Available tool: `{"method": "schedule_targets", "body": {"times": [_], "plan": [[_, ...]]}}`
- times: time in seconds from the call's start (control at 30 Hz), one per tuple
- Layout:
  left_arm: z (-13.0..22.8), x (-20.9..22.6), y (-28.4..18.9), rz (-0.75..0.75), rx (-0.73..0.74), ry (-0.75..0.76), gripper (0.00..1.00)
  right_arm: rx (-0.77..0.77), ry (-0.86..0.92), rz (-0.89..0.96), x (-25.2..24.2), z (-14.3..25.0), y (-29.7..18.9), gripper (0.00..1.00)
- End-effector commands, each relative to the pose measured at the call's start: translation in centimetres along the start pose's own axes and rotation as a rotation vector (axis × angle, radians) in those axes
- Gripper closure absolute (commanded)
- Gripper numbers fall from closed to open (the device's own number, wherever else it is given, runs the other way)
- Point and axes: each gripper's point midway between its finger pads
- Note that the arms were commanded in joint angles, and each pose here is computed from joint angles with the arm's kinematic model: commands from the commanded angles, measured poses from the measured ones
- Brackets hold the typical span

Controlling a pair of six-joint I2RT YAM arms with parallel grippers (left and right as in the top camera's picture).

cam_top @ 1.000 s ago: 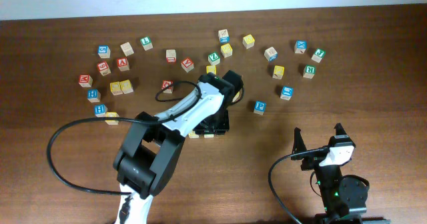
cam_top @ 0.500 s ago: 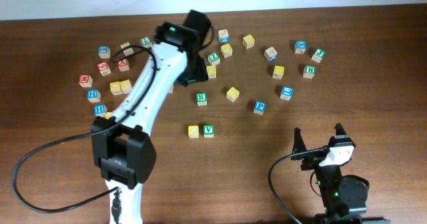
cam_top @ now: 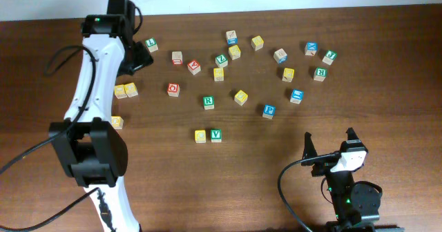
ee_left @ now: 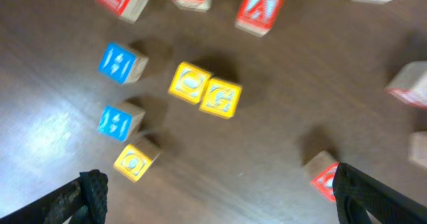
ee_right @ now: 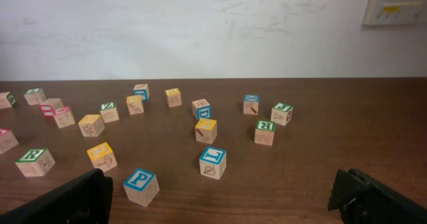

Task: Spell out CVPR
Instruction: 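Retract the left arm and move the right gripper toward the blue P block, then grasp the blue P block with the right gripper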

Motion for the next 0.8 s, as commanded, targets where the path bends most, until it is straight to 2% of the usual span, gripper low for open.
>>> {"method": "schedule_targets", "body": {"times": [0.0,0.03,0.13,0.17,0.2,0.23,0.27,0.33,0.37,0.43,0.47,0.5,0.53,0.63,0.67,0.73,0.77], "plan": [[1.5,1.7,0.3,-0.023,0.096,-0.005,0.01,0.006,0.001,0.008,-0.2,0.3,0.0,0.02],[2.8,1.2,0.7,0.001,0.151,0.000,0.01,0.006,0.001,0.008,-0.2,0.3,0.0,0.02],[3.7,1.3,2.2,-0.009,0.170,0.004,0.01,-0.042,0.036,-0.019,0.2,-0.8,0.0,0.02],[3.7,1.2,2.6,-0.003,0.171,0.002,0.01,-0.160,0.225,-0.245,3.6,-4.0,-0.8,0.02],[4.1,0.7,2.6,0.022,0.190,0.000,0.01,-0.194,0.379,-0.446,6.3,-5.8,-2.1,0.02],[4.6,0.3,2.5,0.049,0.220,-0.002,0.01,-0.205,0.463,-0.530,7.1,-6.8,-2.9,0.02],[4.8,0.1,2.4,0.059,0.232,-0.003,0.01,-0.268,0.491,-0.518,6.5,-8.4,-3.2,0.02],[5.0,0.3,2.4,0.050,0.240,-0.001,0.01,-0.587,0.467,-0.442,3.5,-15.0,-5.9,0.02],[5.0,0.4,2.4,0.048,0.241,-0.001,0.01,-0.664,0.468,-0.387,2.1,-17.4,-7.0,0.02],[5.0,0.4,2.4,0.047,0.240,-0.001,0.01,-0.679,0.417,-0.363,1.1,-21.6,-8.3,0.02],[5.0,0.4,2.4,0.047,0.240,-0.001,0.01,-0.593,0.348,-0.329,0.8,-23.0,-7.4,0.02],[5.0,0.4,2.4,0.047,0.240,-0.001,0.01,-0.441,0.280,-0.305,0.6,-23.6,-5.5,0.02],[5.0,0.4,2.4,0.047,0.240,-0.001,0.01,-0.306,0.264,-0.306,0.7,-23.3,-3.7,0.02],[5.0,0.4,2.4,0.047,0.240,-0.001,0.01,0.245,0.288,-0.351,1.2,-19.7,2.9,0.02],[5.0,0.4,2.4,0.047,0.240,-0.002,0.01,0.356,0.324,-0.416,2.3,-18.6,3.8,0.02],[5.0,0.4,2.4,0.047,0.240,-0.002,0.01,0.451,0.468,-0.747,7.2,-18.4,5.8,0.02],[5.0,0.4,2.4,0.047,0.240,-0.002,0.01,0.484,0.528,-0.808,8.4,-17.5,7.7,0.02]]}}
Point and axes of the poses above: each gripper's point midway between its finger pads, its own y axis out along the fingers, its own x axis along the line the jaws close on, z = x × y, and after that the axes turned 15 degrees about -y, right-handed
